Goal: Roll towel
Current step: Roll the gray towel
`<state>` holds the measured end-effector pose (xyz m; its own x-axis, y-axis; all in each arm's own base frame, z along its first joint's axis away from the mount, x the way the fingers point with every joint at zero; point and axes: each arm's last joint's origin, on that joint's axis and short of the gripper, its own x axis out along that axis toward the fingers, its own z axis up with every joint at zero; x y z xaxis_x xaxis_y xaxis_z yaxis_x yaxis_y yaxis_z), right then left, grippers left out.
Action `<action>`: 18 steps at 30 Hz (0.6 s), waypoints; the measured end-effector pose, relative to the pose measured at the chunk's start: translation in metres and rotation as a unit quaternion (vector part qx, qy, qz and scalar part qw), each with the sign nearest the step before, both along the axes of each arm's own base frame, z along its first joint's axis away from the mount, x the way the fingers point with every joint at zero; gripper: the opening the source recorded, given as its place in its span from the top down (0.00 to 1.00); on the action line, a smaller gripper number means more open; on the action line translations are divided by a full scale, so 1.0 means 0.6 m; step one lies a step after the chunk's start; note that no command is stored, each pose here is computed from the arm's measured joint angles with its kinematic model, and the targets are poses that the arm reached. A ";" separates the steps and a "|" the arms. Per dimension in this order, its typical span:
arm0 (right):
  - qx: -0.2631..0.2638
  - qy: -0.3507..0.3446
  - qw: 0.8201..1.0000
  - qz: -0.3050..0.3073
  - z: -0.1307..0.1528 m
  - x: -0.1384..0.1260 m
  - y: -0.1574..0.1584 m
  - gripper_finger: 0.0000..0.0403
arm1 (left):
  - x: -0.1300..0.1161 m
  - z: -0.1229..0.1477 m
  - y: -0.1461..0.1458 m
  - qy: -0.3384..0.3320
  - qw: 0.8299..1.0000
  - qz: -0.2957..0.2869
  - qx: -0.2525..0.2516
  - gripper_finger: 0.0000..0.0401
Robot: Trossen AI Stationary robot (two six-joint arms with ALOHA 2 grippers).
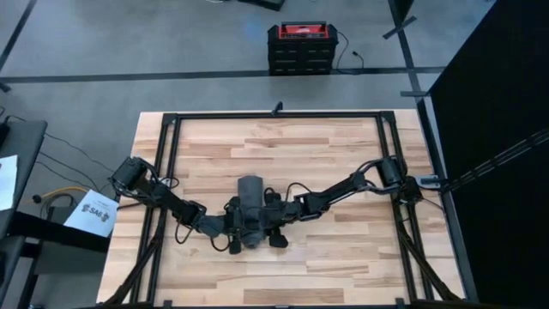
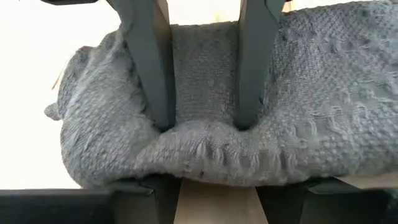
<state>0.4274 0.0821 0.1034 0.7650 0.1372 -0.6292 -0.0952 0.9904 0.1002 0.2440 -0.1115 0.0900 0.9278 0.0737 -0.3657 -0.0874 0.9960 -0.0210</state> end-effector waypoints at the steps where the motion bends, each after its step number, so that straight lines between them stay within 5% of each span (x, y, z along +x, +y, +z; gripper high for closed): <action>1: -0.005 0.002 1.000 0.001 0.008 -0.002 -0.001 0.59 | 0.000 0.000 0.000 0.000 1.000 0.001 0.001 0.71; 6: -0.060 0.022 0.998 -0.004 0.056 -0.021 -0.008 0.59 | -0.001 -0.002 0.001 0.005 1.000 0.004 0.005 0.71; 10: -0.090 -0.028 0.996 -0.002 0.091 -0.015 -0.024 0.59 | -0.002 -0.004 0.001 0.009 1.000 0.003 0.011 0.71; 18: -0.095 0.059 0.994 -0.023 0.071 -0.027 -0.069 0.59 | -0.004 -0.009 0.003 0.025 1.000 0.009 0.007 0.71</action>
